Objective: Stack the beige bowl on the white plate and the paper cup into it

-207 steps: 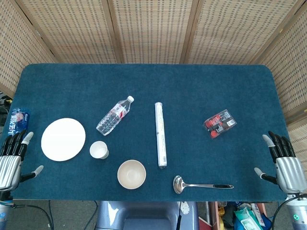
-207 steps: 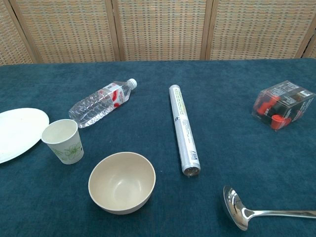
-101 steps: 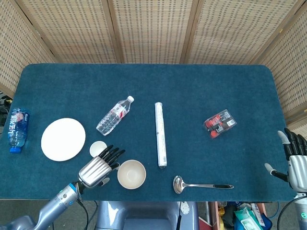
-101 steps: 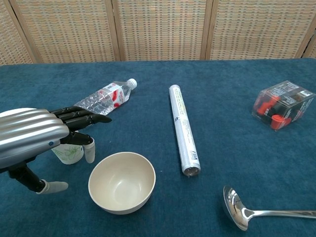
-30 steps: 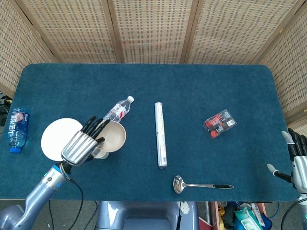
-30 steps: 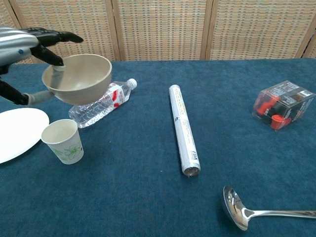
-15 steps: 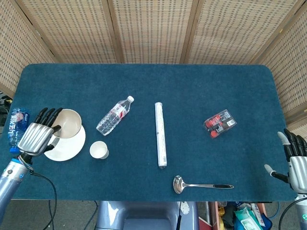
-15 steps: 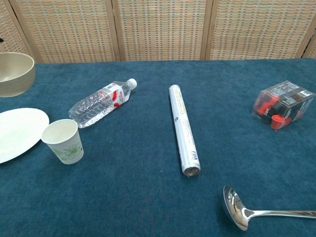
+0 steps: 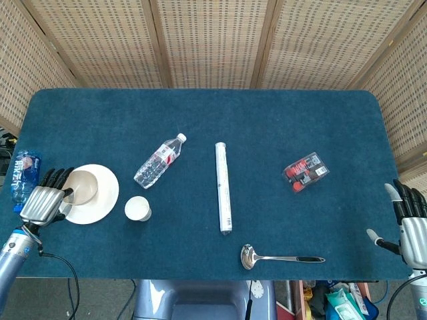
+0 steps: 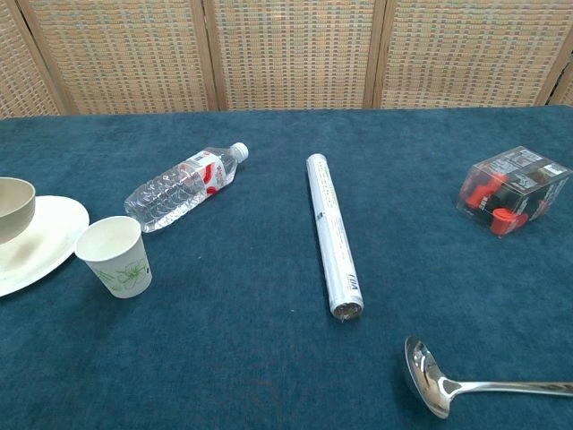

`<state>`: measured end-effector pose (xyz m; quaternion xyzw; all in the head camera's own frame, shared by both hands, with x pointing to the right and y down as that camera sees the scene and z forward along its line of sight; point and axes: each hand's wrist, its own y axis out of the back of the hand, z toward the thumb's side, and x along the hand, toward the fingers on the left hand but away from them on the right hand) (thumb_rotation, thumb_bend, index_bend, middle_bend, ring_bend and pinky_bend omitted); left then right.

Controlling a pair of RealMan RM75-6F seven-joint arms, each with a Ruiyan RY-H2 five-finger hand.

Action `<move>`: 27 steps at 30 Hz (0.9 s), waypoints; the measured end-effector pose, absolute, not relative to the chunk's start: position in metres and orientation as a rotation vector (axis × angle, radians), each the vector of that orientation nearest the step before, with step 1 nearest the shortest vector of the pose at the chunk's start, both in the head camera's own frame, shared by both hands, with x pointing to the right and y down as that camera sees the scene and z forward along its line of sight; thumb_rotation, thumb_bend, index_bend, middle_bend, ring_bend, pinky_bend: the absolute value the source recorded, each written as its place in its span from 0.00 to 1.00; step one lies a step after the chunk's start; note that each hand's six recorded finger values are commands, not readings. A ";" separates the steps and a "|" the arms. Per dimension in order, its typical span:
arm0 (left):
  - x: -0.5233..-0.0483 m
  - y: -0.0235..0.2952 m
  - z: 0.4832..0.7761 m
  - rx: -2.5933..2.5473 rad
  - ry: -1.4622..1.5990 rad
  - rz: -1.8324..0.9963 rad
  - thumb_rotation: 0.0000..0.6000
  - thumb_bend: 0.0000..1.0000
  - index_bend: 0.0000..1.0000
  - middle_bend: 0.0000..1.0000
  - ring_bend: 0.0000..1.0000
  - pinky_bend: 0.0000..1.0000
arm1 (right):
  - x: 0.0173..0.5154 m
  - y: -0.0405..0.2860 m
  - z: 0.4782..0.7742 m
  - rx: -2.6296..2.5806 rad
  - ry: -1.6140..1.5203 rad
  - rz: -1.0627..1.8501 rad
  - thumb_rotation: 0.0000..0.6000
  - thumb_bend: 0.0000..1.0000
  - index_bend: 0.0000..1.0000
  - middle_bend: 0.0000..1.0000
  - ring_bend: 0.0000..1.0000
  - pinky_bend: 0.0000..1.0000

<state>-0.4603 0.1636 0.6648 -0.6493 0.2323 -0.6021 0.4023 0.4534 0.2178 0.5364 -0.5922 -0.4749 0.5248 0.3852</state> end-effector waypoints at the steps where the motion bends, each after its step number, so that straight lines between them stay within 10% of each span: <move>1: -0.461 0.164 0.668 -1.641 0.585 -1.527 1.00 0.42 0.65 0.00 0.00 0.00 | 0.453 0.218 0.536 -1.509 -1.210 1.337 1.00 0.14 0.01 0.00 0.00 0.00; 13: -0.457 0.160 0.684 -1.637 0.572 -1.563 1.00 0.42 0.63 0.00 0.00 0.00 | 0.454 0.218 0.536 -1.512 -1.212 1.339 1.00 0.14 0.01 0.00 0.00 0.00; 27: -0.463 0.159 0.677 -1.647 0.606 -1.582 1.00 0.14 0.26 0.00 0.00 0.00 | 0.453 0.218 0.536 -1.519 -1.214 1.333 1.00 0.14 0.01 0.00 0.00 0.00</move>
